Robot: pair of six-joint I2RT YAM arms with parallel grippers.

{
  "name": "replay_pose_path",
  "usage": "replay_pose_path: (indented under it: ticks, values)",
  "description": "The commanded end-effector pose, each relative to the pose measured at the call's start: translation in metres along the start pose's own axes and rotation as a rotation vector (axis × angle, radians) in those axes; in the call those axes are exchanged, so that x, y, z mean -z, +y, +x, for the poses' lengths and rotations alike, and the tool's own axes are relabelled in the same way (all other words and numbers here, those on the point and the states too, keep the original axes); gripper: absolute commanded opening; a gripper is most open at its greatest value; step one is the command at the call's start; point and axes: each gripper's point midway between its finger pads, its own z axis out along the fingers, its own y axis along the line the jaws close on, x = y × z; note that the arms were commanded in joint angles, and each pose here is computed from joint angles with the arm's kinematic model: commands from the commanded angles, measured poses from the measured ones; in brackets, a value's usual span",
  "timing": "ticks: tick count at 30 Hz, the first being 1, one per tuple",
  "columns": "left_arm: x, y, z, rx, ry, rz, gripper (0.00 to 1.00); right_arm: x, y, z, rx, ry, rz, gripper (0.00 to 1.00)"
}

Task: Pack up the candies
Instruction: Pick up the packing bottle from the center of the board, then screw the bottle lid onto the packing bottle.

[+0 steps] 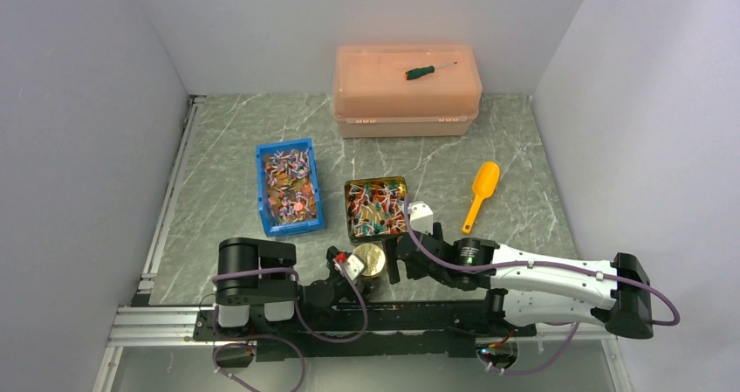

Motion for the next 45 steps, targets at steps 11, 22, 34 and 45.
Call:
replay_pose_path:
  ticks: [11,22,34,45]
  values:
    - [-0.003,-0.02,-0.032,0.065,-0.114,0.119,0.71,-0.004,0.015,-0.025,-0.054,-0.049,-0.049,0.85]
    - [0.004,-0.04,-0.032,0.044,-0.1,0.247,0.44,-0.018,0.032,-0.047,-0.077,-0.044,-0.146,0.59]
    - [0.005,-0.043,-0.03,0.031,-0.08,0.265,0.38,-0.043,0.039,-0.042,-0.089,0.013,-0.203,0.32]
    - [0.003,-0.039,-0.029,0.029,-0.08,0.239,0.38,-0.049,0.034,-0.02,-0.093,0.07,-0.203,0.2]
